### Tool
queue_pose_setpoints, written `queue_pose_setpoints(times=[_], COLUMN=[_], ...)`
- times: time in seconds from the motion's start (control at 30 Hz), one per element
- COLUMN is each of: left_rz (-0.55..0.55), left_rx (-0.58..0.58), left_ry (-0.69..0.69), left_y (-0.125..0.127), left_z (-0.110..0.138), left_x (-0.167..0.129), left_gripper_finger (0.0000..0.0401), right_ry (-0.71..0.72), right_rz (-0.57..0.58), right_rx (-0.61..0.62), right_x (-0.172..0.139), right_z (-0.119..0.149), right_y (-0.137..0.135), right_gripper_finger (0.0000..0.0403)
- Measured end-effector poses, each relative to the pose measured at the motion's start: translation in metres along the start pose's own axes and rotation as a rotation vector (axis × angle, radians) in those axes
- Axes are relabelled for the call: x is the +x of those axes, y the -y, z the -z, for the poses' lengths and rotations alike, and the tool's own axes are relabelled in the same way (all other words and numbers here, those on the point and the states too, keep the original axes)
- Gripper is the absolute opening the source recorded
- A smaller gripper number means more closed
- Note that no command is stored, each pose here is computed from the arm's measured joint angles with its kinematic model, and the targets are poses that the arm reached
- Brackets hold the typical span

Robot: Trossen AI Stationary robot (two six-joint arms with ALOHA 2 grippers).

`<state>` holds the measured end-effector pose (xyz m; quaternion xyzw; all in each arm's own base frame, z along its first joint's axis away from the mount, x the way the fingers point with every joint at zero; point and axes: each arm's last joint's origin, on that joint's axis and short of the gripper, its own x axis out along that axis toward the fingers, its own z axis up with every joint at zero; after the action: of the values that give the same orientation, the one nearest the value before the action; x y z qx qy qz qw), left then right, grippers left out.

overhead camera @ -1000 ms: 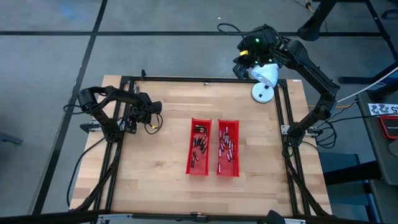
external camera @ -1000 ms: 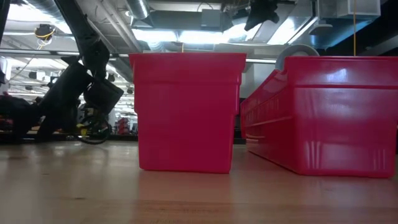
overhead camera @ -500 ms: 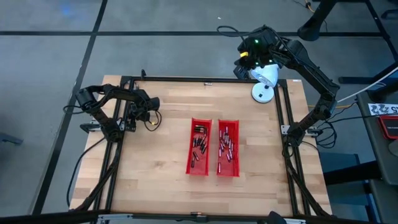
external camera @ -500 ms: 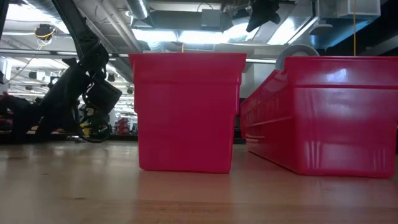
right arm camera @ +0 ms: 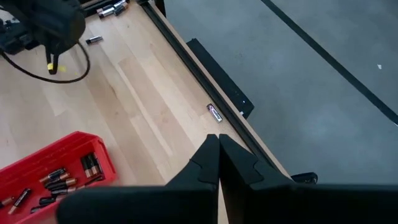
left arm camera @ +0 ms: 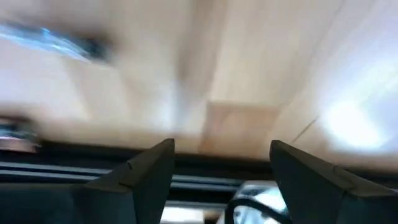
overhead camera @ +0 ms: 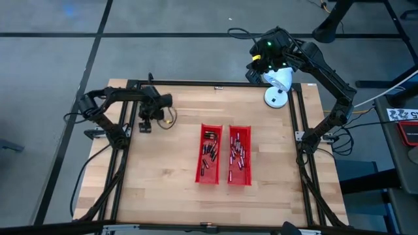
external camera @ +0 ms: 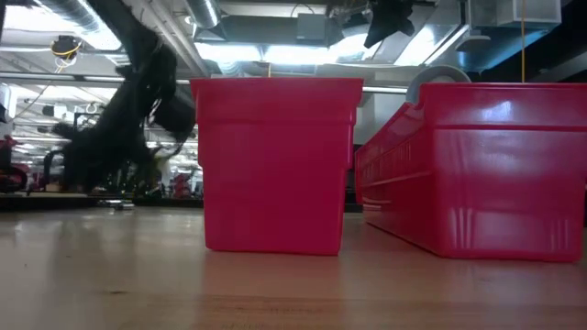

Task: Sort batteries
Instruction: Put the silver battery into the right red bin

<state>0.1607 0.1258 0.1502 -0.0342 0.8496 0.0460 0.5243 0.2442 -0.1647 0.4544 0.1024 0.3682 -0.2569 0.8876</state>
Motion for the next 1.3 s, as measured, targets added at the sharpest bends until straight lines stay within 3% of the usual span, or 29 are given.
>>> queue_pose_setpoints(times=[0.13, 0.23, 0.43, 0.6, 0.97, 1.3], left_rz=[-0.004, 0.020, 0.226, 0.239, 0.226, 0.234], left_rx=[-0.068, -0.213, -0.647, -0.825, -1.062, -1.153], left_ry=[0.152, 0.242, 0.216, 0.255, 0.332, 0.355], left_y=[-0.012, -0.027, -0.053, -0.069, -0.088, -0.091], left_z=[0.003, 0.005, 0.011, 0.008, 0.012, 0.011], left_x=[-0.030, -0.039, -0.019, -0.011, -0.007, -0.007], left_gripper_finger=[0.0253, 0.0253, 0.0253, 0.0253, 0.0253, 0.0234], right_ry=[0.000, 0.000, -0.010, -0.017, -0.044, -0.055], right_rz=[0.000, 0.000, -0.001, -0.001, -0.002, -0.002], right_rx=[-0.001, -0.001, -0.001, -0.001, 0.000, 0.000], right_x=[0.000, 0.000, 0.000, 0.000, 0.000, 0.000], right_z=[0.000, 0.000, 0.001, 0.002, 0.004, 0.005], right_y=[0.000, 0.000, 0.000, 0.000, 0.000, 0.000], right_gripper_finger=[0.0005, 0.0005, 0.0005, 0.0005, 0.0005, 0.0005])
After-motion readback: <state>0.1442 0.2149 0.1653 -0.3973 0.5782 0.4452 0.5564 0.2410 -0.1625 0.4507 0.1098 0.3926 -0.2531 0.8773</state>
